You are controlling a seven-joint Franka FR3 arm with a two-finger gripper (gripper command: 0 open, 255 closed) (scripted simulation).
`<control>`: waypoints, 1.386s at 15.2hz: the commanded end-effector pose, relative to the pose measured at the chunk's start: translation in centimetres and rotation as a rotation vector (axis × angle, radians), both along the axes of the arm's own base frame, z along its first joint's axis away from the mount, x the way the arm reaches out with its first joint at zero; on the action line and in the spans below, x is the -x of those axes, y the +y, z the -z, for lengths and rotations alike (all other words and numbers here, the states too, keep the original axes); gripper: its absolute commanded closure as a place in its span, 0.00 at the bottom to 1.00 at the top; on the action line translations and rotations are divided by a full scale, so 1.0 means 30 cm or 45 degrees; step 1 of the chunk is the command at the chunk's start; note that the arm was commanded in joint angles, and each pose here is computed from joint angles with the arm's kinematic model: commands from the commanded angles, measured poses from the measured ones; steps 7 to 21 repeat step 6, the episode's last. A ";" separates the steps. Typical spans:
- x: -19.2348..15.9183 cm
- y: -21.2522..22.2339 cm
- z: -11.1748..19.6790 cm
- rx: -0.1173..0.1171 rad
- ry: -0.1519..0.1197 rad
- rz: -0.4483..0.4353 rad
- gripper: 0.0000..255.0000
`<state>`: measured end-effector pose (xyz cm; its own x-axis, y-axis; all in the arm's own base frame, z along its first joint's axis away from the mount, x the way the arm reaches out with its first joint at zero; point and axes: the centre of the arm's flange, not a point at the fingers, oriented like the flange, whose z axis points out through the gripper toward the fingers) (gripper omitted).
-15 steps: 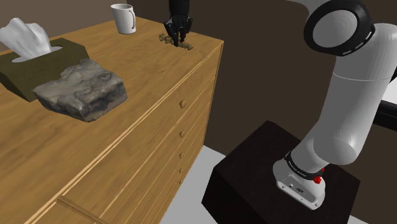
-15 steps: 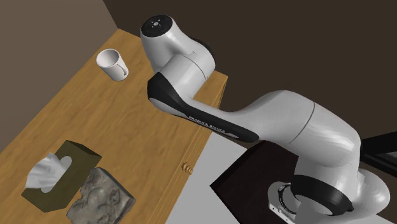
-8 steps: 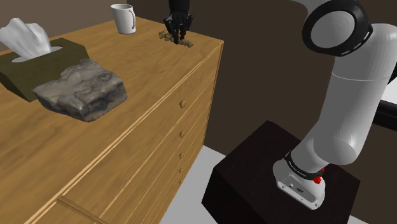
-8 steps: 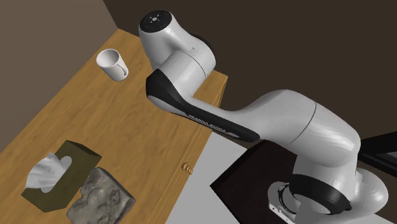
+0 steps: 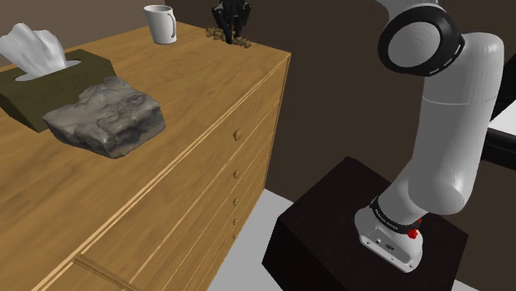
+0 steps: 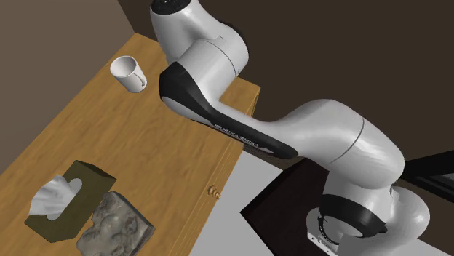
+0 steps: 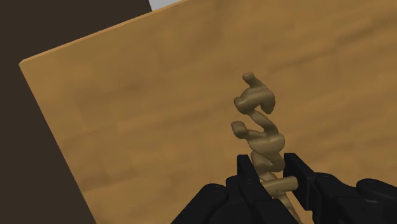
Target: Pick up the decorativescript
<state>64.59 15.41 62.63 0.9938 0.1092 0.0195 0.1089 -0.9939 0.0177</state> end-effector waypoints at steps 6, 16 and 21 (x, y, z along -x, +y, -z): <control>0.004 0.000 -0.093 0.000 0.001 0.000 1.00; 0.004 0.000 -0.093 0.000 0.001 0.000 1.00; 0.004 0.000 -0.093 0.000 0.001 0.000 1.00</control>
